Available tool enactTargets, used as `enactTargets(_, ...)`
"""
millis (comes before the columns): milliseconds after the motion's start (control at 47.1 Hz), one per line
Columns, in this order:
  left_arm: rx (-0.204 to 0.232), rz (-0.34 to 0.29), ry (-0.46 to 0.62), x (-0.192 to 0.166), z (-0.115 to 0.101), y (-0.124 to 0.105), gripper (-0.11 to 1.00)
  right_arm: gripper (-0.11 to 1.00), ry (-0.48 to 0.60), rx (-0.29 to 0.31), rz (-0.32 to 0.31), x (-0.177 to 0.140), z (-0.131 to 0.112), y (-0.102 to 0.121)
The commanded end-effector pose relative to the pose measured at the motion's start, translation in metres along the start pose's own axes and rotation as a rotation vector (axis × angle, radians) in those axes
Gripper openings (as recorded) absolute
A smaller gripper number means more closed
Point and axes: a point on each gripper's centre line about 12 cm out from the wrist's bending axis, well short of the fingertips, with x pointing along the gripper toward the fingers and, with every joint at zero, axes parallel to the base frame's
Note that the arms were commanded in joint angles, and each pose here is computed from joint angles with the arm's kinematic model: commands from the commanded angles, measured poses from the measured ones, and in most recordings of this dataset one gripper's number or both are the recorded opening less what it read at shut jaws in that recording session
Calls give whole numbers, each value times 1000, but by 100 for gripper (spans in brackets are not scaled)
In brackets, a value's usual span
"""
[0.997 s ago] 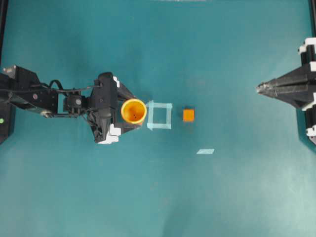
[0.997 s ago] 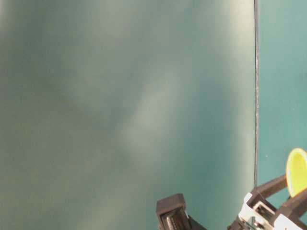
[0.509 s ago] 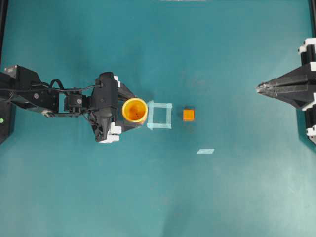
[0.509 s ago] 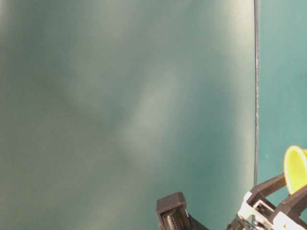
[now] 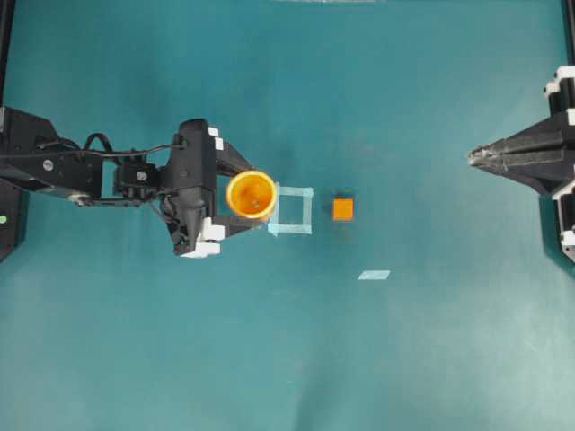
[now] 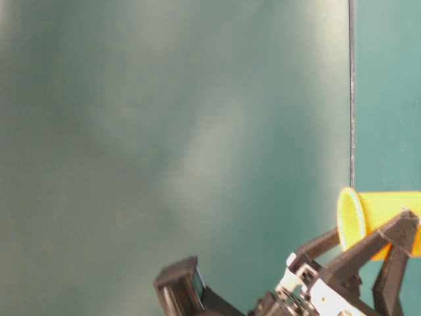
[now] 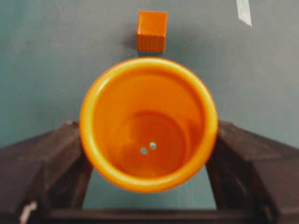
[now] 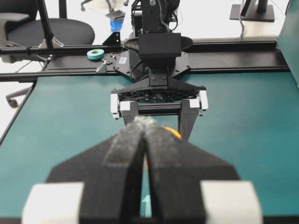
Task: Move the cup to the right with left arm.
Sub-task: 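Carry the held cup right over the square and cube toward the right arm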
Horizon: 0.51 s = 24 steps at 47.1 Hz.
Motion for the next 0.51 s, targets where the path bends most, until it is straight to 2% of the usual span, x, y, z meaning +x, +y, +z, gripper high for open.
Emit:
enactTargets(0, 4, -8, -32, 3, 23, -3, 69, -1, -34, 11, 1, 2, 13, 1)
enactTargets(488, 24, -24, -57, 51, 73, -12, 69, -1, -31, 34, -1, -3, 18, 1)
